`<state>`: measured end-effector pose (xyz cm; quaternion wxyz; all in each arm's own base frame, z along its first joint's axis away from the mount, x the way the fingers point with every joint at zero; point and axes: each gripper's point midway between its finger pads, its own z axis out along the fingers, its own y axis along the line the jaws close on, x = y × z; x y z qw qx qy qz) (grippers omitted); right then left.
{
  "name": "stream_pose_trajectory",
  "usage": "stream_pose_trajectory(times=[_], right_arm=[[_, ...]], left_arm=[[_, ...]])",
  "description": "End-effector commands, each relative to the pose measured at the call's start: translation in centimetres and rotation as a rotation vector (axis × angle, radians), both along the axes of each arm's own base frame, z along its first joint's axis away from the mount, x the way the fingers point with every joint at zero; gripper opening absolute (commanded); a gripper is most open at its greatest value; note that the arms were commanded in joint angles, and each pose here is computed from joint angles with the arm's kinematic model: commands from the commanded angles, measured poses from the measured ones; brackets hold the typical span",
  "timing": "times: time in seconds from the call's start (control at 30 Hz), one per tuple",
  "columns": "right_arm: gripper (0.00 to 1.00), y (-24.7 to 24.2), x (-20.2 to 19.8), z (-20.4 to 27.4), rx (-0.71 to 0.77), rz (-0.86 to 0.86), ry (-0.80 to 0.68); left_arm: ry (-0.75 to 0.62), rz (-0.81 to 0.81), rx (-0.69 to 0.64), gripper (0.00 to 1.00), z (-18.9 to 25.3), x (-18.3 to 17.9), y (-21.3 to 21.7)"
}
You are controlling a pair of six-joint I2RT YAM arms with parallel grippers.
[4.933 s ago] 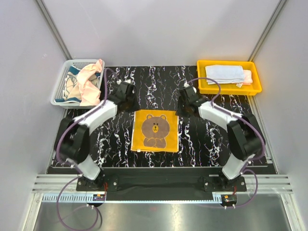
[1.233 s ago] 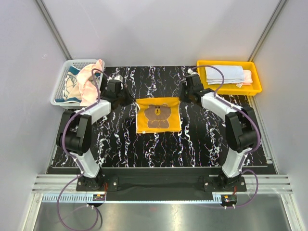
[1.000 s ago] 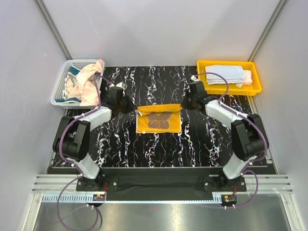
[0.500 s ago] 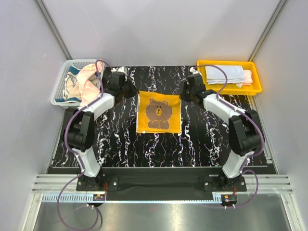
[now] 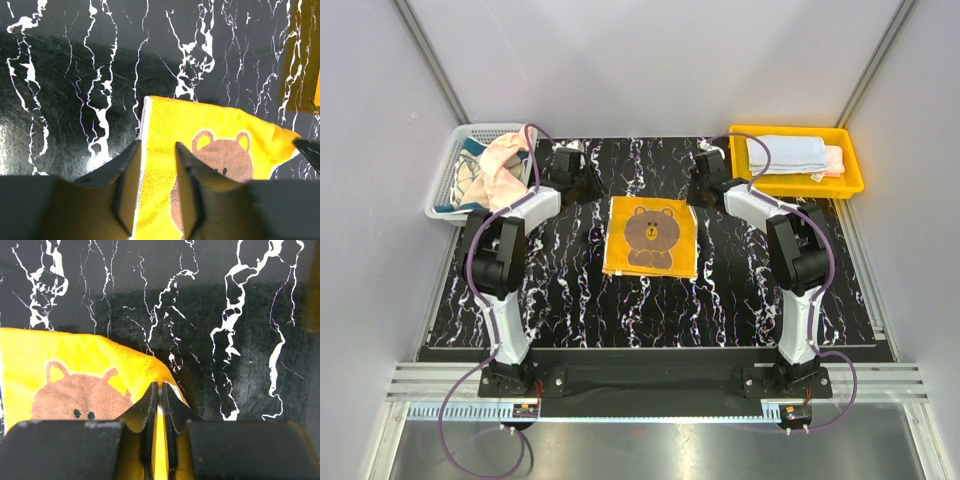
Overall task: Fold and stack the towels
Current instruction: Fold the towel
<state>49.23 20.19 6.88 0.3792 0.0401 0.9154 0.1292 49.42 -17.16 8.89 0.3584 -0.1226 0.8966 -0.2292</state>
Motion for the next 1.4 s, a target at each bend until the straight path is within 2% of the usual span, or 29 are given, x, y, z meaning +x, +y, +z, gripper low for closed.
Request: stream_pose_trajectory(times=[0.0, 0.13, 0.3, 0.53, 0.8, 0.9, 0.97, 1.07, 1.27, 1.37], right_arm=[[0.12, -0.5, 1.9, 2.4, -0.027, -0.018, -0.075], [0.12, -0.7, 1.8, 3.0, -0.029, -0.019, -0.084], [0.12, -0.7, 1.5, 4.0, -0.019, -0.019, -0.098], [0.12, -0.6, 0.7, 4.7, 0.006, -0.011, -0.103], [0.11, -0.1, -1.2, 7.7, 0.078, 0.023, -0.145], [0.11, 0.2, -2.2, 8.3, 0.106, 0.052, -0.159], [0.11, 0.3, -2.6, 8.4, 0.106, 0.058, -0.166], [0.12, 0.6, -3.4, 8.5, 0.126, 0.08, -0.174], [0.12, 1.1, -5.2, 7.8, 0.139, 0.108, -0.177], [0.12, 1.3, -5.8, 7.3, 0.129, 0.122, -0.167]], left_arm=[[-0.07, -0.018, -0.014, 0.33, 3.0, -0.7, -0.8], [-0.018, -0.051, 0.035, 0.23, 1.3, -3.2, -2.5], [0.012, -0.084, -0.007, 0.22, -1.4, -4.9, -4.2], [0.145, -0.053, 0.03, 0.18, -6.8, -6.0, -4.3], [0.218, -0.009, 0.073, 0.18, -8.9, -6.7, -3.5], [0.204, -0.004, 0.06, 0.19, -7.9, -6.6, -3.6], [0.172, 0.006, 0.044, 0.25, -6.3, -6.0, -3.6], [0.105, 0.016, 0.027, 0.28, -2.8, -4.6, -3.7], [0.084, 0.053, 0.012, 0.27, -0.1, -2.7, -2.5], [0.059, 0.065, -0.039, 0.34, 1.1, -2.0, -2.0]])
